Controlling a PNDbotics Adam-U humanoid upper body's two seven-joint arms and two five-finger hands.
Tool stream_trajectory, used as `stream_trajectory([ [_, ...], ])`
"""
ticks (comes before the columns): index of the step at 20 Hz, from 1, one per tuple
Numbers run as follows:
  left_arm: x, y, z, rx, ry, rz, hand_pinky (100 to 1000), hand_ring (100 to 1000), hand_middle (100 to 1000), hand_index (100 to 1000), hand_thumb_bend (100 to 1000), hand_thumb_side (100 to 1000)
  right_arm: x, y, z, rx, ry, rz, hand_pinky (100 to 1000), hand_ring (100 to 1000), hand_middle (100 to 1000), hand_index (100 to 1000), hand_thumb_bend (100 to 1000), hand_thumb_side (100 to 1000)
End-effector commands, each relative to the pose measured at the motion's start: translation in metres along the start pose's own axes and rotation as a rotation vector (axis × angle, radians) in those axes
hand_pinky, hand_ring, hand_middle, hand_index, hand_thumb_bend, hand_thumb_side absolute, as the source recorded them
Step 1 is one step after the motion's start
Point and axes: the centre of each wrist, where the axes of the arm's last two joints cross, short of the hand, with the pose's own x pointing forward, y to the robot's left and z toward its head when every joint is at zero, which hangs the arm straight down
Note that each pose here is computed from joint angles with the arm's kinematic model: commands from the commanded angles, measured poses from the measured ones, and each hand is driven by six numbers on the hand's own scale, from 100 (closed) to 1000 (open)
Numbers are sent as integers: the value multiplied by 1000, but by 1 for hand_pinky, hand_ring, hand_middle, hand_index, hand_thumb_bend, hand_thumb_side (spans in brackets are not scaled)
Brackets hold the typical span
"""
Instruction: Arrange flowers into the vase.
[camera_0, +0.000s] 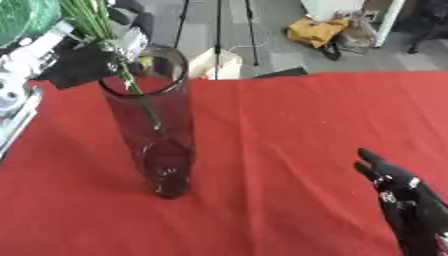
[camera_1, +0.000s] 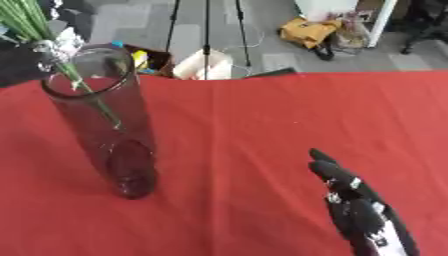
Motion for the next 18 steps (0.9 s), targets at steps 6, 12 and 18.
stream_trajectory([
  [6, 1, 15, 1, 1, -31, -21, 833, 861, 884, 1000, 100, 974, 3, 0, -5, 13, -15, 12, 974, 1000, 112, 884, 100, 1000],
  [12, 0, 18, 3, -69, -53, -75, 885, 901, 920, 1000, 100, 991, 3, 0, -5, 15, -12, 14, 975, 1000, 111, 885, 100, 1000],
  [18, -3, 19, 5, -131, -72, -135, 918, 926, 953, 1000, 100, 996, 3, 0, -4, 14, -9, 14, 975, 1000, 110, 885, 100, 1000],
])
